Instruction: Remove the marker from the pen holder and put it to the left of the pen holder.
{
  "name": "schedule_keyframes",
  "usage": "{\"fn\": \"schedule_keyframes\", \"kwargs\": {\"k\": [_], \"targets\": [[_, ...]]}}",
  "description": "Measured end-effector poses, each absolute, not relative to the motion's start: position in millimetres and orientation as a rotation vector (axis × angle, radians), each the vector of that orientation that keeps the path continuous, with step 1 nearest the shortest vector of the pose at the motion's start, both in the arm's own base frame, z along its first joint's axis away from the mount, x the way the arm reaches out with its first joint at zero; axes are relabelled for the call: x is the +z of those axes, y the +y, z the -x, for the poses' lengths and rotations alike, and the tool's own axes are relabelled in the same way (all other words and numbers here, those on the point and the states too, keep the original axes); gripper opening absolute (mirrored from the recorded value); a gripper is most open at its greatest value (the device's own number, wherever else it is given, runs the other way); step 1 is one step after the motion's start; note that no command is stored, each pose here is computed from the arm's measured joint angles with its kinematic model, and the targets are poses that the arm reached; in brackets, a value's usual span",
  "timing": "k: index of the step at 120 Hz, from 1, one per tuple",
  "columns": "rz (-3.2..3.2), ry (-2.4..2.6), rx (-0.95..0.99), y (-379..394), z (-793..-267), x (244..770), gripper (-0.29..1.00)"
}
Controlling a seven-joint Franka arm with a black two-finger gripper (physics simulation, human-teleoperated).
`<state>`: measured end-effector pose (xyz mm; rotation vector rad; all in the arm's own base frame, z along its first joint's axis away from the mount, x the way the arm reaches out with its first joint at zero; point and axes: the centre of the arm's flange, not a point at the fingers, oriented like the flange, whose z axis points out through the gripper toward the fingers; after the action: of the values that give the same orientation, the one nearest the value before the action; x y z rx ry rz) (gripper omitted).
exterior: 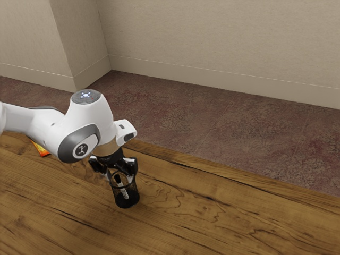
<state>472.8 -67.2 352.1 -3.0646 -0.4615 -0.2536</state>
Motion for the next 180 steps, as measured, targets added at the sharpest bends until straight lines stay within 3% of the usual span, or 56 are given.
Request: {"fn": "schedule_keyframes", "kwargs": {"k": [62,153,180], "targets": [[3.069,-0.419,-0.253,-63.6,-471.7,350.3,0.18],[3.060,-0.403,-0.241,-63.3,-471.0,350.4,-0.04],[3.027,-0.439,-0.286,-57.1,-469.2,387.2,-0.07]]}}
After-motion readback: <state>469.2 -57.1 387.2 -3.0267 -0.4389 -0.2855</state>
